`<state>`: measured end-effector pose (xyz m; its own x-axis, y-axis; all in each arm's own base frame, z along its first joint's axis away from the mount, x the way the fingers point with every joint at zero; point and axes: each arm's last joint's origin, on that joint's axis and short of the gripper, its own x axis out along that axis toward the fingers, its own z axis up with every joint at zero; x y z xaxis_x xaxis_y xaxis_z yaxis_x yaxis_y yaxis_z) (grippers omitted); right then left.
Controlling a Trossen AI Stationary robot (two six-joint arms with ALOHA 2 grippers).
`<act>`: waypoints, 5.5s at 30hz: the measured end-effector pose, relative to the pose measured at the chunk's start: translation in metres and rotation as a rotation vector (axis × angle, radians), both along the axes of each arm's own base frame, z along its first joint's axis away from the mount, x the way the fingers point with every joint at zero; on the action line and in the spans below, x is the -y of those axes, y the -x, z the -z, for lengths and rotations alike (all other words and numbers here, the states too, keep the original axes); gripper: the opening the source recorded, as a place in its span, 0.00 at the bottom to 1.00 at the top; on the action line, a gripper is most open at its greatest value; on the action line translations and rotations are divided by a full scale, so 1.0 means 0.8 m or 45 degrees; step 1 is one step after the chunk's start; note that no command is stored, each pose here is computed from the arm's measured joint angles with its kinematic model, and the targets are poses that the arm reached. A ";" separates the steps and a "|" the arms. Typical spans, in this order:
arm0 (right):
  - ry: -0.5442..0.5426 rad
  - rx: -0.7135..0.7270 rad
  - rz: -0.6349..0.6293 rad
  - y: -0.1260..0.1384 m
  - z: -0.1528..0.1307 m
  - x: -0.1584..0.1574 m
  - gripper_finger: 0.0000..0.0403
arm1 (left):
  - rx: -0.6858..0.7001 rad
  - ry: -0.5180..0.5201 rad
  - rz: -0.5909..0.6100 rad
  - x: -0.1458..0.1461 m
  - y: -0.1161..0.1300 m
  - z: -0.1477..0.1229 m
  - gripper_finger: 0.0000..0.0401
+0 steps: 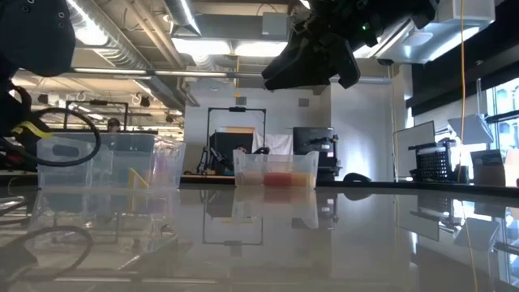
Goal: Sort blocks by size
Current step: Put the green triangle game block into the bottom left transparent bin, then put the yellow triangle game block into the bottom left transparent bin
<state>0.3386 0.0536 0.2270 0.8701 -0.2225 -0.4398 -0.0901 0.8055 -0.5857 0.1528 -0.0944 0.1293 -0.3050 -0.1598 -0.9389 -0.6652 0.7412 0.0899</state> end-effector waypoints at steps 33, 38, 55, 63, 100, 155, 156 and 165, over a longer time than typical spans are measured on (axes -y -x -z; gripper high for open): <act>0.001 0.001 0.002 0.000 0.000 0.000 0.56 | 0.545 -0.052 0.197 -0.029 -0.030 -0.116 0.38; 0.004 0.002 0.008 0.000 0.000 0.000 0.56 | 0.699 -0.181 0.178 -0.055 -0.030 -0.137 0.37; 0.005 0.002 0.015 0.000 0.000 0.002 0.56 | 0.781 -0.719 0.192 -0.136 -0.038 -0.142 0.40; 0.006 -0.002 0.020 0.000 0.000 0.004 0.56 | 0.798 -0.707 0.242 -0.148 -0.042 -0.140 0.45; 0.005 0.001 0.020 0.000 0.000 0.004 0.56 | 0.526 -0.050 0.412 -0.032 0.001 -0.137 0.52; -0.021 0.069 0.023 -0.003 -0.006 0.003 0.56 | -0.215 0.316 0.660 0.012 0.001 0.023 0.23; -0.021 0.069 0.023 -0.003 -0.006 0.003 0.56 | -0.208 0.321 0.669 0.013 0.000 0.021 0.22; -0.021 0.069 0.023 -0.003 -0.006 0.003 0.56 | -0.099 0.269 0.772 0.019 -0.016 0.000 0.21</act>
<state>0.3410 0.0515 0.2314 0.8888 -0.2316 -0.3956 -0.0437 0.8163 -0.5760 0.1654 -0.1098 0.1297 -0.4650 -0.1168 -0.8776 -0.1205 0.9904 -0.0680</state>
